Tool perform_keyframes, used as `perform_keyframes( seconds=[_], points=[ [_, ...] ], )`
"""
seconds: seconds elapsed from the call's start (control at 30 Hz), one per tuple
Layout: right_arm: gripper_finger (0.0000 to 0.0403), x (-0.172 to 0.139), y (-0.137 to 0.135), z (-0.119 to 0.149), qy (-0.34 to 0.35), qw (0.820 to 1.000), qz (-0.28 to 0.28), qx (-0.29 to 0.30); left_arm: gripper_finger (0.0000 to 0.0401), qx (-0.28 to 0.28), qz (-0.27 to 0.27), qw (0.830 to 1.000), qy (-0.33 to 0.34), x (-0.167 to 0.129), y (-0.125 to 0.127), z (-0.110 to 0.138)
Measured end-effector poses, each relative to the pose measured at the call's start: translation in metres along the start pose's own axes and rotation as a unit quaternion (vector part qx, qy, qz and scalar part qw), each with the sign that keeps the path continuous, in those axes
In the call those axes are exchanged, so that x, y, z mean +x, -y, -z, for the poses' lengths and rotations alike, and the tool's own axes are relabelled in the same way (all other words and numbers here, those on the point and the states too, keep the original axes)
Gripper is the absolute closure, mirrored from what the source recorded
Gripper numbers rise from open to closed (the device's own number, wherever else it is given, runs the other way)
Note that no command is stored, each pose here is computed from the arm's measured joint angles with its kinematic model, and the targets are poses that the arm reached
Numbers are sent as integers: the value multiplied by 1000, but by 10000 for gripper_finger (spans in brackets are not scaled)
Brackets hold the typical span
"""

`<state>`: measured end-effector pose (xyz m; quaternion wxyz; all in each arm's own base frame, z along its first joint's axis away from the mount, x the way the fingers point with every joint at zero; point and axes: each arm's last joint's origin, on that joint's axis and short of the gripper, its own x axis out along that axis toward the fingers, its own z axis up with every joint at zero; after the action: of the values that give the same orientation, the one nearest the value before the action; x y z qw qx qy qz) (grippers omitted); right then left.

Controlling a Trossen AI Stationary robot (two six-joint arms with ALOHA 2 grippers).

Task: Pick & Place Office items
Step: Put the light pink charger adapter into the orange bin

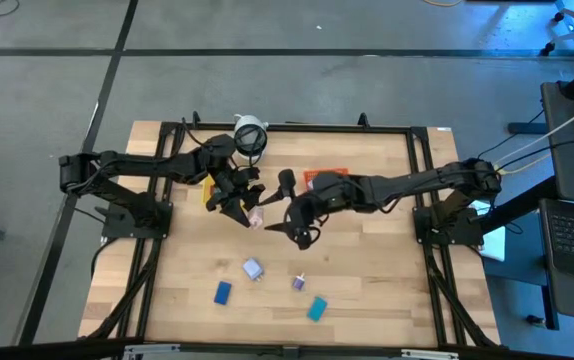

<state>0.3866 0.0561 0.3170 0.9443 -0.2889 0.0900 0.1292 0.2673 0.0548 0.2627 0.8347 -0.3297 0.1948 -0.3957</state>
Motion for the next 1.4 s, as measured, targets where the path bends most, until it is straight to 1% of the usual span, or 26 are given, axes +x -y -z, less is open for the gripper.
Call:
perform_keyframes(
  seconds=[0.17,0.4,0.53,0.67,0.77,0.97,1.1,1.27,1.4],
  points=[
    [122,4,0,0,27,999,-16,8,169,-1,-2,1000,1,0,0,0],
    [122,20,-5,14,19,1000,-22,5,167,-7,-1,1000,-3,3,-1,2],
    [122,21,-3,16,33,999,-35,14,168,-4,3,1000,-6,5,0,2],
    [126,21,-2,16,35,999,-37,15,166,-4,3,1000,-6,5,0,2],
    [140,20,0,17,45,997,-51,25,166,-5,3,1000,-6,5,0,3],
    [182,29,4,25,66,994,-72,43,166,-17,9,1000,-13,9,1,4],
    [206,37,7,24,73,991,-100,55,164,-27,20,999,-26,12,2,6],
    [221,42,9,21,56,990,-120,55,167,-41,24,998,-35,14,2,9],
    [233,43,9,20,60,988,-130,54,165,-42,28,998,-38,15,3,9]
  ],
)
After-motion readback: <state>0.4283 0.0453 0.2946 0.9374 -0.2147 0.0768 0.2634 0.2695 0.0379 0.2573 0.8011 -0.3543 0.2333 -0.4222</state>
